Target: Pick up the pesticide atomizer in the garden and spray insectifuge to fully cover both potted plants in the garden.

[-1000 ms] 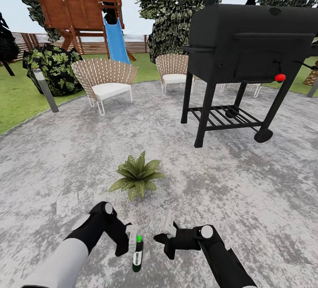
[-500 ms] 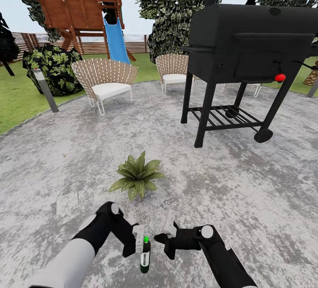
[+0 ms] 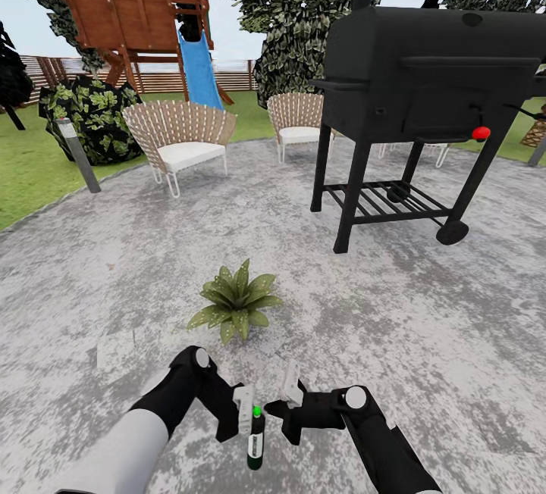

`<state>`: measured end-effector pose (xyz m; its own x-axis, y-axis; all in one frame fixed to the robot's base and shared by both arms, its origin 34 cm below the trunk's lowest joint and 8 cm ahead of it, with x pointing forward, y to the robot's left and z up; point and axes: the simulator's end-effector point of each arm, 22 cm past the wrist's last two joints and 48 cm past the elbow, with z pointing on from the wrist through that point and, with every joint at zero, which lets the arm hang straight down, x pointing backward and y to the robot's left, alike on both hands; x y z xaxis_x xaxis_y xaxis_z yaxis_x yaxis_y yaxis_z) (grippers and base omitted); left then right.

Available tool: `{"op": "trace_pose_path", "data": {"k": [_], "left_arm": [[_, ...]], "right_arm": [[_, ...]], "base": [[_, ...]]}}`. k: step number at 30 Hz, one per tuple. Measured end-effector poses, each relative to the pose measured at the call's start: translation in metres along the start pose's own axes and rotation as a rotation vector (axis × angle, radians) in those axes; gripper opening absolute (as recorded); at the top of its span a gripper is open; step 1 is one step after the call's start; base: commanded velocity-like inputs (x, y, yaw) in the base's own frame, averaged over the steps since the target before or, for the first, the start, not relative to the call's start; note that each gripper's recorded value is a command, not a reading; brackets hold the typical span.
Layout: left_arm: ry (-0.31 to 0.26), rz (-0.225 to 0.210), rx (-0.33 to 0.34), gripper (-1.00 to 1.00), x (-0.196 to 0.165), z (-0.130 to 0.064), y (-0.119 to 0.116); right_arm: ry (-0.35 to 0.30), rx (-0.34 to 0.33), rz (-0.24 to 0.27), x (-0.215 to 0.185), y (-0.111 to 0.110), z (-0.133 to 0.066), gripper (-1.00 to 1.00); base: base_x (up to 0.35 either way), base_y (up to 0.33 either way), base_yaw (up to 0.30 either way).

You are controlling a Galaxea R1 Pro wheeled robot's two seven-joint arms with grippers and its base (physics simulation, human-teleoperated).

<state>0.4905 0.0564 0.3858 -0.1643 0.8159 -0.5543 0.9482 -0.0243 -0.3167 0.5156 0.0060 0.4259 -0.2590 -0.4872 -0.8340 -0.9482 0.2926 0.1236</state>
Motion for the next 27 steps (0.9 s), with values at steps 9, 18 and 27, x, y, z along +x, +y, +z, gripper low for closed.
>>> {"op": "trace_pose_path", "data": {"k": [9,18,27], "left_arm": [[-0.006,0.005,0.005,-1.00,-0.005,0.002,-0.002],[-0.013,0.006,0.002,-1.00,-0.008,0.002,-0.001],[0.041,-0.026,-0.004,-1.00,0.026,-0.005,0.001]], "right_arm": [[0.000,0.000,0.000,0.000,0.000,0.000,-1.00],[0.000,-0.001,-0.001,0.000,0.000,0.000,-1.00],[0.003,-0.001,-0.002,0.001,0.000,0.000,-1.00]], "base": [[0.000,0.000,0.000],[0.000,0.000,0.000],[0.000,0.000,0.000]]}}
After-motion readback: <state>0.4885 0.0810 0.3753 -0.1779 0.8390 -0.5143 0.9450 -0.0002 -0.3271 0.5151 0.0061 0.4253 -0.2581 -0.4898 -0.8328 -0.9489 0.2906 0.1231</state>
